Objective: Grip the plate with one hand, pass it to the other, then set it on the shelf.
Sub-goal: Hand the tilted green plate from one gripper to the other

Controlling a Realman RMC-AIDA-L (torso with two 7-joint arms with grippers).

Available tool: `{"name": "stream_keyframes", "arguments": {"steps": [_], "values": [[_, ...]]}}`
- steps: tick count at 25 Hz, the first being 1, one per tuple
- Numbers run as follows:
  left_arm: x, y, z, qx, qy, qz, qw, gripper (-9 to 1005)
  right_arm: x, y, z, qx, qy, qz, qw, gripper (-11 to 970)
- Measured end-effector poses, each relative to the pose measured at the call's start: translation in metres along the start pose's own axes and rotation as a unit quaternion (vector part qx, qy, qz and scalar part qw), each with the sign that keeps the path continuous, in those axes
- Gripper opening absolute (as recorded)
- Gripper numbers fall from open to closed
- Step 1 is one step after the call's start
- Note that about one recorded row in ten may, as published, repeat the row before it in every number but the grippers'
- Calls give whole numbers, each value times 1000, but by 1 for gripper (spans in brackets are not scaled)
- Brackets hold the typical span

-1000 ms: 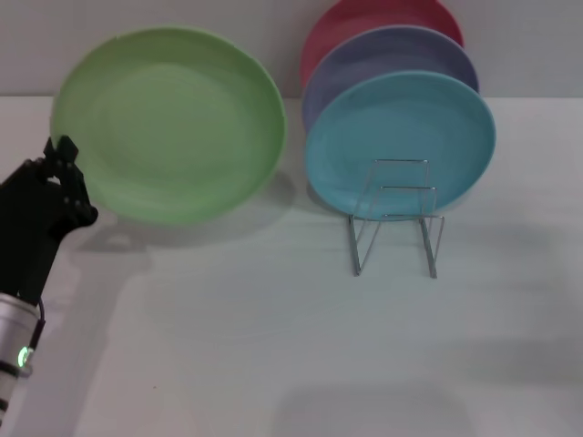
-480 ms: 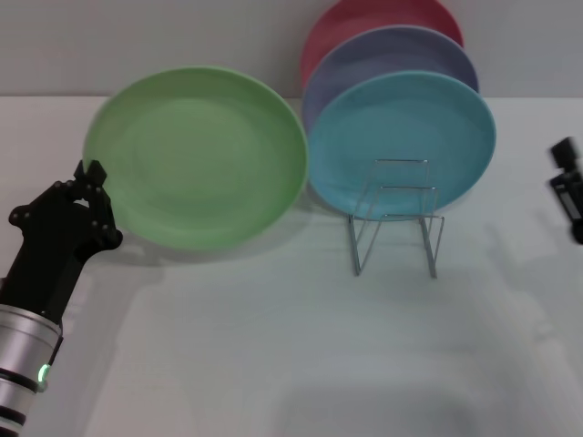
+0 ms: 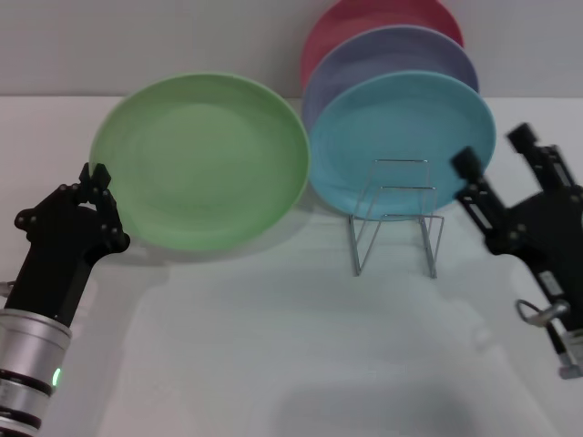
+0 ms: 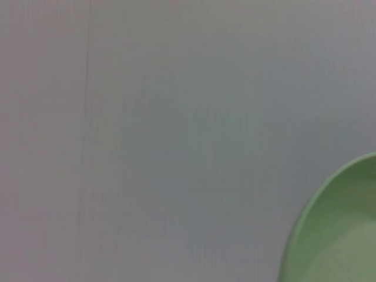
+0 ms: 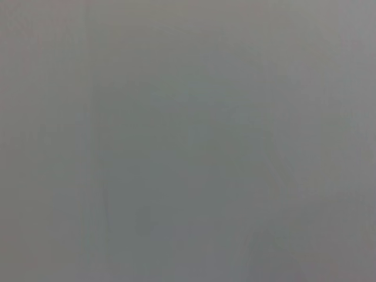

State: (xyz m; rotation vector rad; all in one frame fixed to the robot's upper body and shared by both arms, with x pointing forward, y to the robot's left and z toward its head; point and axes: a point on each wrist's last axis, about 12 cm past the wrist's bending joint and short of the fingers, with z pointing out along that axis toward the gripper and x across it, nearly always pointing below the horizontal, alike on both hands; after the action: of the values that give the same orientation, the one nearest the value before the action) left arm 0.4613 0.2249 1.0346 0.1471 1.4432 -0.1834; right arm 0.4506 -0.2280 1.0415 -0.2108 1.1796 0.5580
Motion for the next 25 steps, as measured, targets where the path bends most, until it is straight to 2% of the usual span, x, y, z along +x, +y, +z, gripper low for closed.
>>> {"name": "stream_keyframes", "arguments": {"steps": [7, 12, 19, 25], "values": [[-3, -12, -5, -36, -4, 32, 999, 34, 12, 14, 29, -49, 35, 15, 998, 755], [-3, -11, -9, -52, -5, 27, 998, 34, 21, 28, 47, -66, 65, 4, 996, 755], [0, -6, -14, -76, 0, 17, 997, 34, 25, 31, 57, -78, 87, -8, 993, 755], [-2, 1, -17, -94, -15, 18, 995, 33, 24, 28, 60, -78, 85, -16, 993, 755]]}}
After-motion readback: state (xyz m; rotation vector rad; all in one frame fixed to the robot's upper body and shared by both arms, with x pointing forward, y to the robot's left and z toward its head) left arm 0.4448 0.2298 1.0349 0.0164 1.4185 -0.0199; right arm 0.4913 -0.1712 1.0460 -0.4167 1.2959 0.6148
